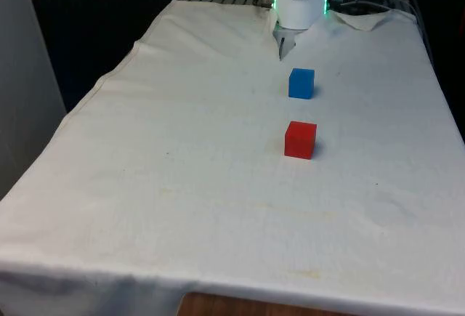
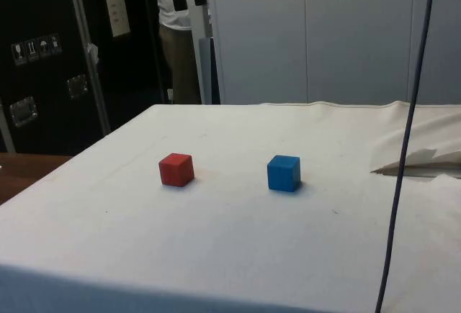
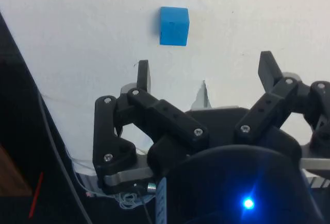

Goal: Stack the two cubes.

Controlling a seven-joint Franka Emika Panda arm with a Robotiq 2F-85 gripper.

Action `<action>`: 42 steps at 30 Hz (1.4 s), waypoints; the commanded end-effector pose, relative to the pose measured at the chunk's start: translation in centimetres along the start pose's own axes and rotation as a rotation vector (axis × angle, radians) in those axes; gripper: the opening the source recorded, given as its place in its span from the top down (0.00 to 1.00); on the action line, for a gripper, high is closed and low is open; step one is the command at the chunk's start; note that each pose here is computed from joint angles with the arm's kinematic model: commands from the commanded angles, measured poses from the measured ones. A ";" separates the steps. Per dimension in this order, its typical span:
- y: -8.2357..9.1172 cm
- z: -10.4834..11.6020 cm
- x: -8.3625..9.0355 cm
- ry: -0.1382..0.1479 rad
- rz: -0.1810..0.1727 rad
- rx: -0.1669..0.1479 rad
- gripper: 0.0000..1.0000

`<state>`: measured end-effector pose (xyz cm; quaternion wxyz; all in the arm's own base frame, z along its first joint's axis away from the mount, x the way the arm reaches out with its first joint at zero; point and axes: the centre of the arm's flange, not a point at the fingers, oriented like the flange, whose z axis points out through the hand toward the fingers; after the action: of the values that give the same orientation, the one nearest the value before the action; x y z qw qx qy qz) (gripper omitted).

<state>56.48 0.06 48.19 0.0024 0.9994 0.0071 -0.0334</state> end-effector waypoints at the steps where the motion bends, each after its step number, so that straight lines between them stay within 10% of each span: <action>1: -0.3 -0.2 -0.5 0.007 -0.001 -0.007 0.00; 42: -3.0 2.7 -9.3 0.084 -0.012 -0.024 0.00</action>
<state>46.76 2.92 46.10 0.0130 0.9998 0.0128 0.0103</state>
